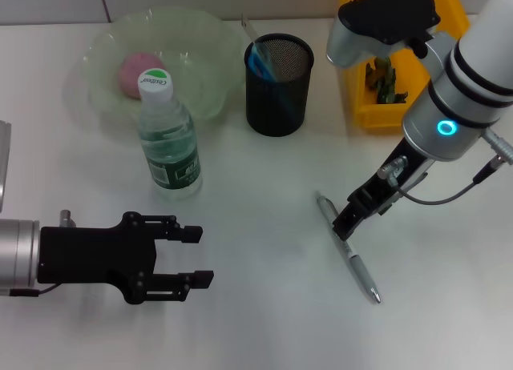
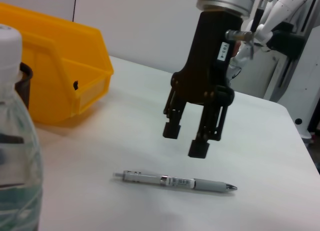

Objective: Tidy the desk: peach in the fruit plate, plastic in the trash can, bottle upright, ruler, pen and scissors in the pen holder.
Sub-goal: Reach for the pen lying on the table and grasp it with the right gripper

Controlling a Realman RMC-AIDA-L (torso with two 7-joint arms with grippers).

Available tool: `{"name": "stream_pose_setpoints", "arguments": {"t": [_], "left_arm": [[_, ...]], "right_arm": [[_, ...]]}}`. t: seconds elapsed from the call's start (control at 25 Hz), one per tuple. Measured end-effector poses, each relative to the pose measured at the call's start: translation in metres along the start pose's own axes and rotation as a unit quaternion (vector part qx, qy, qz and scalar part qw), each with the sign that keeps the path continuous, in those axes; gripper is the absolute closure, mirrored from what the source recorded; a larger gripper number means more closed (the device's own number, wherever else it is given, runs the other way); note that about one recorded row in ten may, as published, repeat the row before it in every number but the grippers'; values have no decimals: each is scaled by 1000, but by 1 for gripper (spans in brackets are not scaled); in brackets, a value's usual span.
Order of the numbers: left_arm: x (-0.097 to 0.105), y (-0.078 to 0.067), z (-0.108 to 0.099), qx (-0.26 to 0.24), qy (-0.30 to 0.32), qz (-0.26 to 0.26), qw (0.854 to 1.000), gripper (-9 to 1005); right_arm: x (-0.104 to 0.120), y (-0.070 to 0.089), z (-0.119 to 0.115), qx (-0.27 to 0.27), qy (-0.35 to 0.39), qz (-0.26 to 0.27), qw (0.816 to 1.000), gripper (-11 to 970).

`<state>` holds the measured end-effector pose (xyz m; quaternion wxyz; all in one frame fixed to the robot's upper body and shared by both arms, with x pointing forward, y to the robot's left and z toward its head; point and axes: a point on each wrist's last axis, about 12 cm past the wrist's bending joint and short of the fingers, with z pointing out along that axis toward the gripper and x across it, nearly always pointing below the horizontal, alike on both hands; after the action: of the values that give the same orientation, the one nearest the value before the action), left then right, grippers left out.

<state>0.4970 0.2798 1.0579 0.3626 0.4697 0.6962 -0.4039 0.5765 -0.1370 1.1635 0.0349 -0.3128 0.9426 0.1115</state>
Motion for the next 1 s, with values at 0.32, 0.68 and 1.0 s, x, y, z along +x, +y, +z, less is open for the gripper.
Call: {"name": "stream_pose_setpoints", "arguments": {"t": [0.32,0.68,1.0], "left_arm": [[1,-3,-1,8,-3,1,1000,316],[3,-4,-4,3,-3,6,1000,315],[5,-5,-6,1,-3,5,1000,315]], "right_arm": [[-4,-1,9,8,-15,-1,1000,222],[-12,5,21,29,-29,-29,999,223],[-16,16,32,38,-37,-61,997,224]]}}
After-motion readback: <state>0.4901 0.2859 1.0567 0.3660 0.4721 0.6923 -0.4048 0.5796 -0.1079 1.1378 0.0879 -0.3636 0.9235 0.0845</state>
